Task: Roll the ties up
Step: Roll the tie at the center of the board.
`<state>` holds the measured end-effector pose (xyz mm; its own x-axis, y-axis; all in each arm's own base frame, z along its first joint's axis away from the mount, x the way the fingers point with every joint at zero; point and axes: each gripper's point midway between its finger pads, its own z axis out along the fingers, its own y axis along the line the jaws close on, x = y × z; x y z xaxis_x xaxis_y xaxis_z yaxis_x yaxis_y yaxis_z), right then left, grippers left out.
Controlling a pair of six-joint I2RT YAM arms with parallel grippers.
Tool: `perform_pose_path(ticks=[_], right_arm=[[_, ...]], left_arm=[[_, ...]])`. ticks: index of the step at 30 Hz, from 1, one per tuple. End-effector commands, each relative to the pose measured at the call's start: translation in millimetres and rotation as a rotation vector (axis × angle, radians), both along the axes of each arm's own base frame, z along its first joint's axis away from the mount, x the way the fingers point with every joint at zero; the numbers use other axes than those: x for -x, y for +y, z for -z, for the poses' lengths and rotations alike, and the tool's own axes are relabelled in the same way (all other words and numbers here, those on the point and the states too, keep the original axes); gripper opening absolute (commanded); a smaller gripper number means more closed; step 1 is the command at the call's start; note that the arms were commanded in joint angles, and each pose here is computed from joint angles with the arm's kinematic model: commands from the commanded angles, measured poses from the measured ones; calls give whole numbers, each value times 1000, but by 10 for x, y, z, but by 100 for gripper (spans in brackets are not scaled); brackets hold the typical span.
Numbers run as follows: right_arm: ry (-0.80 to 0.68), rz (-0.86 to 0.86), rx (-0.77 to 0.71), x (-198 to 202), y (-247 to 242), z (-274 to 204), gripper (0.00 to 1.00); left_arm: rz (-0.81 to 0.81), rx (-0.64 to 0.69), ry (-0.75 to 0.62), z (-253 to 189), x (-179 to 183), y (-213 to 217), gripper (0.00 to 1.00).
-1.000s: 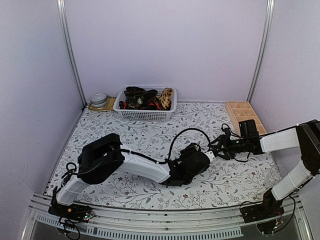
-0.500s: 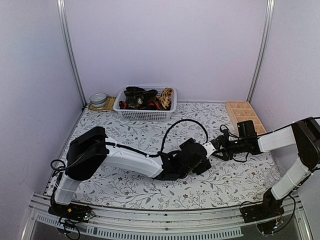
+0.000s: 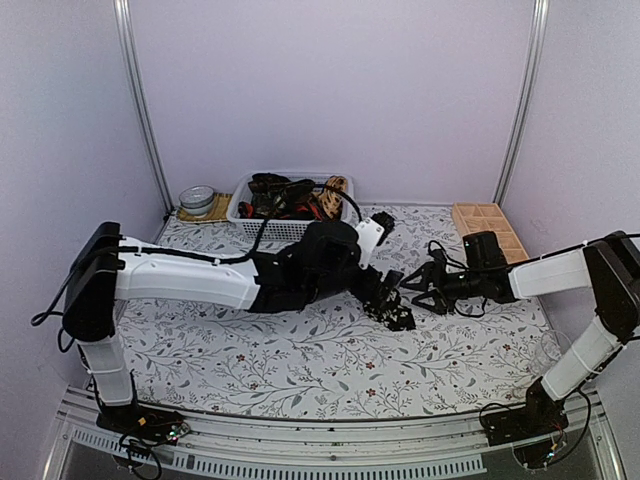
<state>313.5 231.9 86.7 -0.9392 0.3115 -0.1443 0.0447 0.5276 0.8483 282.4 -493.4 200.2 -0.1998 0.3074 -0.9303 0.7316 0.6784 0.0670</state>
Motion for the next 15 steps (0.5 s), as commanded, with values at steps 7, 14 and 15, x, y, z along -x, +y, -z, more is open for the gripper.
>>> perform_pose_path(ticks=[7,14,15], right_arm=[[61,-47,41,88,309,225,69],[76,-47,70,94,370,328,67],[77,-47,69,90,377,335,67]], left_arm=[[-28,108,351,428,-450,447,93],[10,118,477,857,-525,381,92],[20,114,488,901,-517,354,92]])
